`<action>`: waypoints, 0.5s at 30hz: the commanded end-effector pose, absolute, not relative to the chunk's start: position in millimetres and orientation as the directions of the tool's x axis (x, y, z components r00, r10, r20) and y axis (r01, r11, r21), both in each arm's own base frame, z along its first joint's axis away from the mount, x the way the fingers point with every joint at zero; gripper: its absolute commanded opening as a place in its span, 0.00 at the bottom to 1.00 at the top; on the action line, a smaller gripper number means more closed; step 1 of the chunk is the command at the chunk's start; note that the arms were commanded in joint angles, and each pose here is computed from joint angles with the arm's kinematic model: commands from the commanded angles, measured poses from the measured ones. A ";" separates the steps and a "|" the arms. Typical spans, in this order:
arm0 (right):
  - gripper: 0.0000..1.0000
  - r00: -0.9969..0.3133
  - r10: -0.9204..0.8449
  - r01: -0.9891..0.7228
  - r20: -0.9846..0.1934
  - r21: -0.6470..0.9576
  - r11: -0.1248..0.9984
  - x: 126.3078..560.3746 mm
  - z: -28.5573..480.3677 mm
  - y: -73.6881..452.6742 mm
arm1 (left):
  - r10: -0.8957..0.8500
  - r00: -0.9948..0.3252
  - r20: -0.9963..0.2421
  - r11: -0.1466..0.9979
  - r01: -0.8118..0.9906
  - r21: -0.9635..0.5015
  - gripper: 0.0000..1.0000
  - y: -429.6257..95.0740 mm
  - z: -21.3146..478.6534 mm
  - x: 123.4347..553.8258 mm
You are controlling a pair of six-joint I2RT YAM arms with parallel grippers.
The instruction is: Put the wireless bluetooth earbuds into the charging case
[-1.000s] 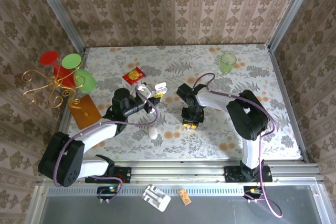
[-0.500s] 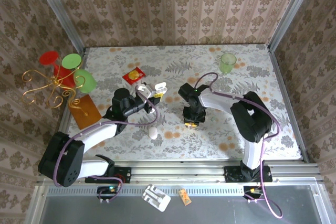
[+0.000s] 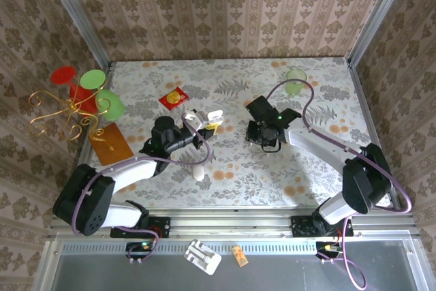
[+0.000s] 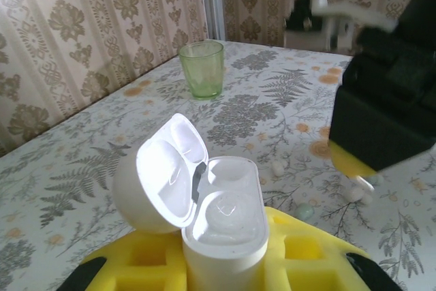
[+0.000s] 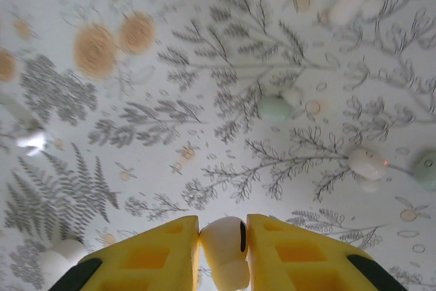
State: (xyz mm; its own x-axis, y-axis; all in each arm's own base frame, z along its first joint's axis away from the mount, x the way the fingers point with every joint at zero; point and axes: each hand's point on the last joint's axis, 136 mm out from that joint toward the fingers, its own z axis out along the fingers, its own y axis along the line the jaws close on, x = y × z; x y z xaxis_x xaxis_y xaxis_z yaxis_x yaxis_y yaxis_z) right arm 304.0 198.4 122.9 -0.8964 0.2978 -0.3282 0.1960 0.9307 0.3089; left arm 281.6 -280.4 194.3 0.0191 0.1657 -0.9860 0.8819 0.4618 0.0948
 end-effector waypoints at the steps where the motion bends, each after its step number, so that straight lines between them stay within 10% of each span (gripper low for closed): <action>1: 0.24 -0.822 0.300 0.158 -0.483 0.313 0.936 321.4 155.9 187.2 | 0.095 0.065 -0.993 0.443 0.891 0.101 0.00 -292.5 220.6 281.4; 15: 0.22 -0.683 0.269 -0.039 -0.679 0.402 0.915 341.1 247.0 214.0 | 0.052 0.060 -0.997 0.425 0.902 0.076 0.00 -318.6 224.6 279.2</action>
